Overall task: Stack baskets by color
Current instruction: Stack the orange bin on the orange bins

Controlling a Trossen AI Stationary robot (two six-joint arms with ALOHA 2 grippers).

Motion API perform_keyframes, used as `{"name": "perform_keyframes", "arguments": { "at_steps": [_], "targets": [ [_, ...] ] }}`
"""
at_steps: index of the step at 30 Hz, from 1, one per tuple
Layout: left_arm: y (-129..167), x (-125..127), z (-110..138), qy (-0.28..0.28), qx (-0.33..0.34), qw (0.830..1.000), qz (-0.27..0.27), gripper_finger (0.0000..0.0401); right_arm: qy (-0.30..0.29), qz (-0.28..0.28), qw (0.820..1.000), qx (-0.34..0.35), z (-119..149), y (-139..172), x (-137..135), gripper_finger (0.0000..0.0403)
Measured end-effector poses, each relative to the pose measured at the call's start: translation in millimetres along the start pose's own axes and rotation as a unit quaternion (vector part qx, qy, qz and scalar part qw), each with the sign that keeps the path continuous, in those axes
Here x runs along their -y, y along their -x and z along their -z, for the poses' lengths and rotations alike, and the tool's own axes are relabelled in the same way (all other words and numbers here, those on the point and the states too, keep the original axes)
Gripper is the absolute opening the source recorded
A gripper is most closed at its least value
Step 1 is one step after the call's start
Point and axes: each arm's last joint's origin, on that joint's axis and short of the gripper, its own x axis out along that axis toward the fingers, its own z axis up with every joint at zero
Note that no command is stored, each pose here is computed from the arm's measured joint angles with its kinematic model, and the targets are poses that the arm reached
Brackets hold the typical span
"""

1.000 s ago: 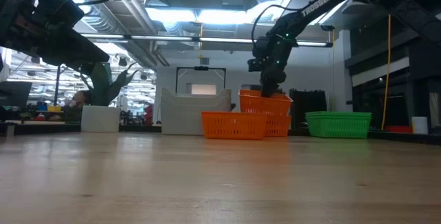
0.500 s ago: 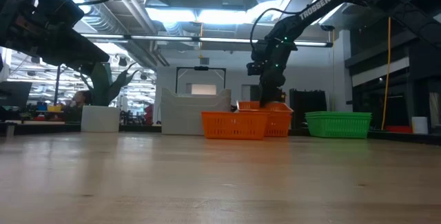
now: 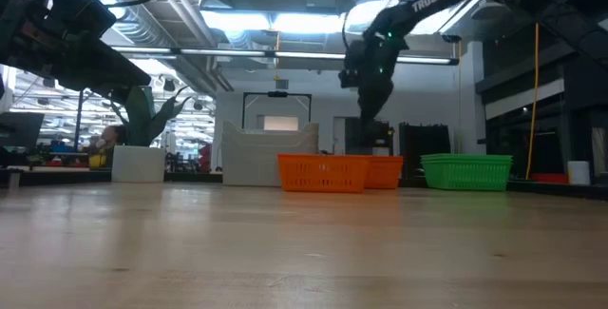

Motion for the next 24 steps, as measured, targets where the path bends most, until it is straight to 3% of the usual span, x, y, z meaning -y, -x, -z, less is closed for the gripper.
{"name": "perform_keyframes", "arguments": {
  "at_steps": [3,6,8,11,12,14,17,19,22,24],
  "targets": [
    [0,0,0,0.0,0.0,1.0,0.0,0.0,-0.032,-0.026,0.999,0.007,-9,15,-11,0.0087],
    [0,0,0,0.0,0.0,1.0,0.0,0.0,-0.032,-0.154,0.985,0.064,-20,18,-34,0.0087],
    [0,0,0,0.0,0.0,1.0,0.0,0.0,-0.015,-0.283,0.951,0.122,-30,15,-58,0.0087],
    [0,0,0,0.0,0.0,1.0,0.0,0.0,0.027,-0.451,0.868,0.207,-40,14,-96,0.0087],
    [0,0,0,0.0,0.0,1.0,0.0,0.0,0.048,-0.478,0.847,0.228,-42,14,-107,0.0087],
    [0,0,0,0.0,0.0,1.0,0.0,0.0,0.098,-0.492,0.83,0.244,-48,7,-127,0.0087],
    [0,0,0,0.0,0.0,1.0,0.0,0.0,0.135,-0.489,0.838,0.204,-54,-8,-152,0.0087],
    [0,0,0,0.0,0.0,1.0,0.0,0.0,0.157,-0.47,0.853,0.161,-55,-22,-167,0.0087],
    [0,0,0,0.0,0.0,1.0,0.0,0.0,0.145,-0.398,0.905,0.049,-55,-47,-182,0.0084],
    [0,0,0,0.0,0.0,1.0,0.0,0.0,0.12,-0.282,0.951,-0.031,-56,-62,-185,0.008]
  ]
}}
